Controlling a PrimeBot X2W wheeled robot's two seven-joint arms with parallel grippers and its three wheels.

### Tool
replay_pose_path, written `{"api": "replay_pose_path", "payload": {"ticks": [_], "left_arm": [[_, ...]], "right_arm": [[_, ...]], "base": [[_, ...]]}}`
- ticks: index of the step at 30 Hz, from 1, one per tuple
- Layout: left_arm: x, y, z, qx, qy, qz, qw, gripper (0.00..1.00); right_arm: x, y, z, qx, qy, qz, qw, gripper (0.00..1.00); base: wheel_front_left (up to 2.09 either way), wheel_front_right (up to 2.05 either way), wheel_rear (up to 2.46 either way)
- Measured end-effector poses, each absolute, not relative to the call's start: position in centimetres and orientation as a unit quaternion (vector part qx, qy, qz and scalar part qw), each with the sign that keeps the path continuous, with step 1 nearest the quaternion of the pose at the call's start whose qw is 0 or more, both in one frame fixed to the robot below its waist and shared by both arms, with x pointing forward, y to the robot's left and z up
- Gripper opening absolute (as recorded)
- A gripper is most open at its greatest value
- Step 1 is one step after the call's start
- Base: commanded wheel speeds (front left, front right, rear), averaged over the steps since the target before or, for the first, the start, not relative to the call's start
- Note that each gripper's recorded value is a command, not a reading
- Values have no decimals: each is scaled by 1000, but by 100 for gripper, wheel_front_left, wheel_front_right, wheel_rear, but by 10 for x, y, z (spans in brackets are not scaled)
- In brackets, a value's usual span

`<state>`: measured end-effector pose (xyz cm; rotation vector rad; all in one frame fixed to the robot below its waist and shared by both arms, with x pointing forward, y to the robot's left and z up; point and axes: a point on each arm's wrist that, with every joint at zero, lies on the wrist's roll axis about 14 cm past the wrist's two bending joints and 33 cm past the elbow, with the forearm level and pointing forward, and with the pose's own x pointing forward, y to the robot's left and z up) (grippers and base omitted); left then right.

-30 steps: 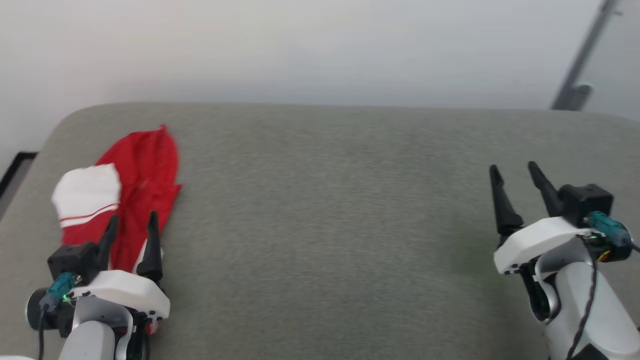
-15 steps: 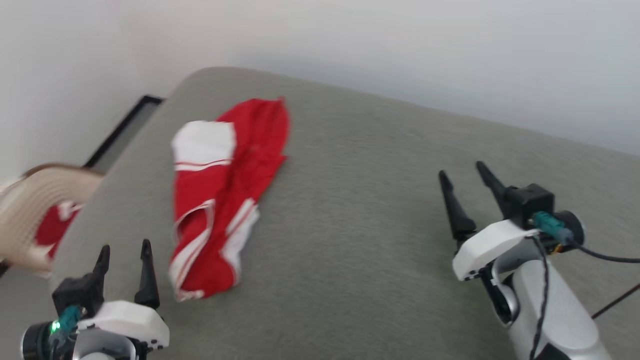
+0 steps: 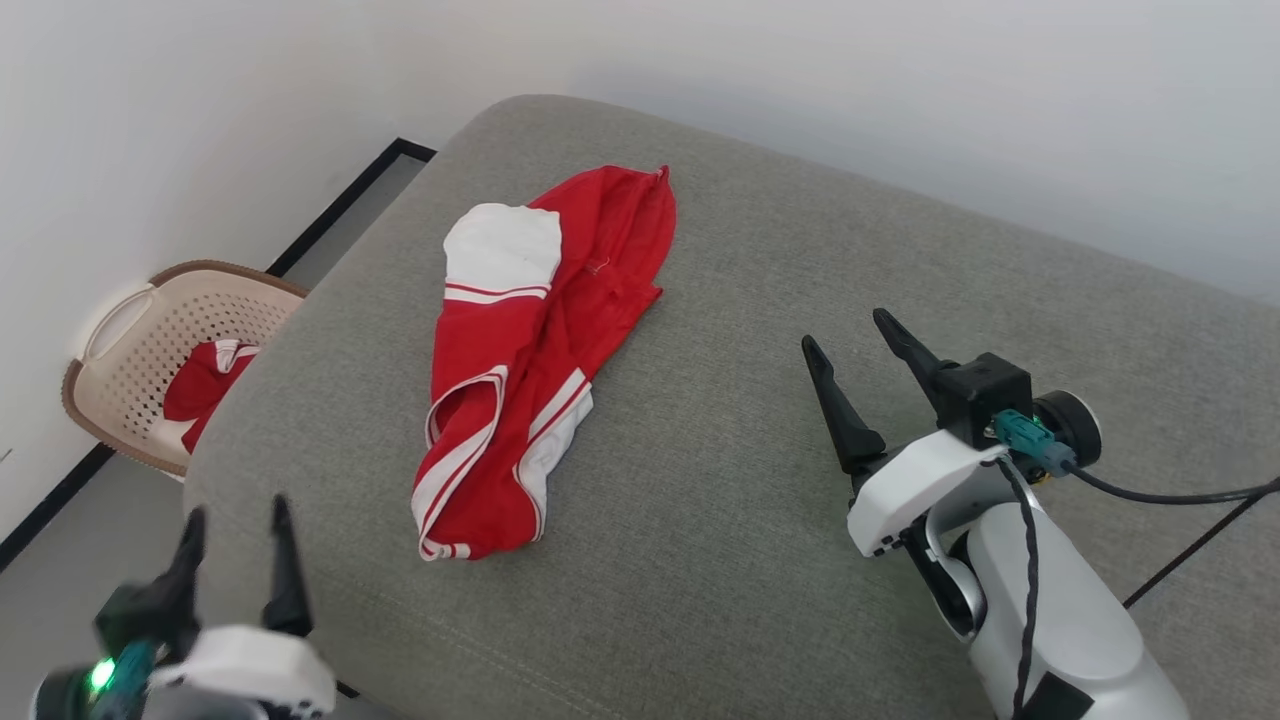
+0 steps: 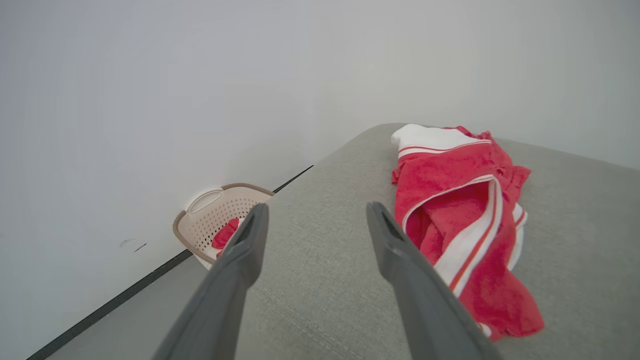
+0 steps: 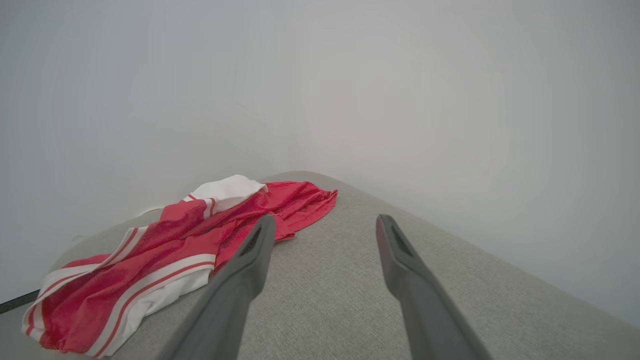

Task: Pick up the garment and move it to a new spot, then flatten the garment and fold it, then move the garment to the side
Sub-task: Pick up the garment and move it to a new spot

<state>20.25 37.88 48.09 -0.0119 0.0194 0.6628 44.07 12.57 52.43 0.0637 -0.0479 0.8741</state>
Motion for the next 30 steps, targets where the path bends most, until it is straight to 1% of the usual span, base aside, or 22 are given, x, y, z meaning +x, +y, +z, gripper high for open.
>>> {"api": "replay_pose_path", "payload": {"ticks": [2,7,9,10,12,13,18,22,24,27,30], "left_arm": [[216,374,485,2,7,297,955,100],[270,373,513,37,-11,224,974,100],[297,370,509,63,25,181,981,100],[311,367,508,64,37,161,984,100],[341,359,504,38,68,129,989,100],[351,359,500,49,96,110,988,100],[374,360,459,11,252,70,965,100],[387,362,436,-33,334,61,940,100],[386,362,417,-34,384,54,921,100],[395,362,400,-61,416,58,906,100],[402,358,381,-69,444,57,891,100]], "right_arm": [[443,122,525,33,-25,417,908,100],[447,106,522,30,-25,401,915,100],[452,97,518,26,-24,393,919,100],[456,92,517,25,-24,386,922,100],[465,79,513,24,-22,371,928,100],[469,72,511,23,-20,363,931,100],[487,39,495,24,-5,322,946,100],[498,12,479,24,9,289,957,100],[502,0,471,23,16,275,961,100],[507,-15,459,21,27,257,966,100],[512,-28,450,17,34,242,969,100]], "base": [[0,0,0],[0,0,0],[0,0,0],[0,0,0],[0,0,0],[0,0,0],[0,0,0],[0,0,0],[0,0,0],[0,0,0],[0,0,0]]}}
